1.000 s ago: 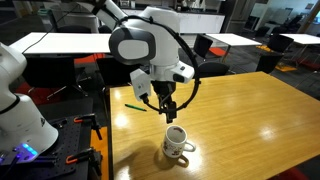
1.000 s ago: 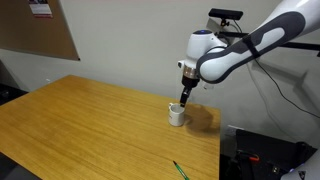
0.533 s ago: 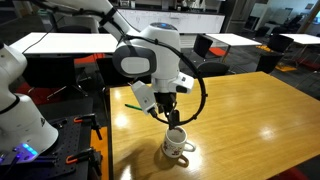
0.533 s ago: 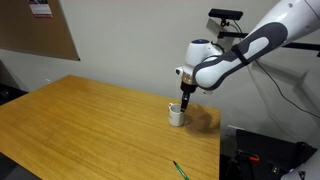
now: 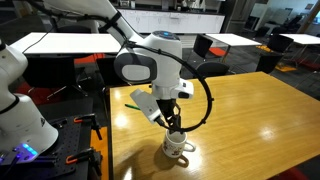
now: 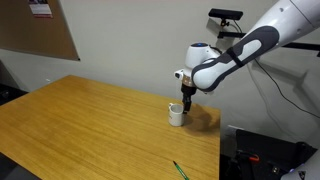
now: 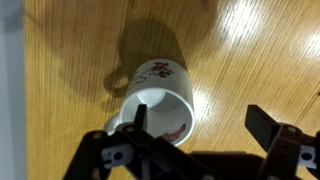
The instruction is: Move the white cup to the left
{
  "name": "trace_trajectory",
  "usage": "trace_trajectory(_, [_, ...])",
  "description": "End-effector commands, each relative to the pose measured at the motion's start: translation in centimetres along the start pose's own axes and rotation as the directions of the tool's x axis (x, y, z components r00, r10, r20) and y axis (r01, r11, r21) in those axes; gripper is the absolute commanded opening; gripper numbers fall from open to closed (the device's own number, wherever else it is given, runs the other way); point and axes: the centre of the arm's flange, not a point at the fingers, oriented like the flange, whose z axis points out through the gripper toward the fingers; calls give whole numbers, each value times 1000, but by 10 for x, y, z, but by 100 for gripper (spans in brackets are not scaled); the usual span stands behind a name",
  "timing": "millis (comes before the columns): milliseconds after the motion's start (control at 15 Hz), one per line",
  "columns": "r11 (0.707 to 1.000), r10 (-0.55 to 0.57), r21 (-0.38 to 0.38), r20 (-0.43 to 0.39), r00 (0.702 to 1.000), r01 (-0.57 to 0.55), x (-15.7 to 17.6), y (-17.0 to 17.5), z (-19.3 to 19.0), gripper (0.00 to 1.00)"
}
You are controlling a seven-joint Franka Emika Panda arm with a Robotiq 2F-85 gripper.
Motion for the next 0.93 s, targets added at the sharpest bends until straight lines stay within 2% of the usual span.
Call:
trace_trajectory(0, [998,-62,-25,-16,998,61,10,2,6,100])
trace_trajectory(867, [995,-97,-22,11,995,97,34,1,36,100])
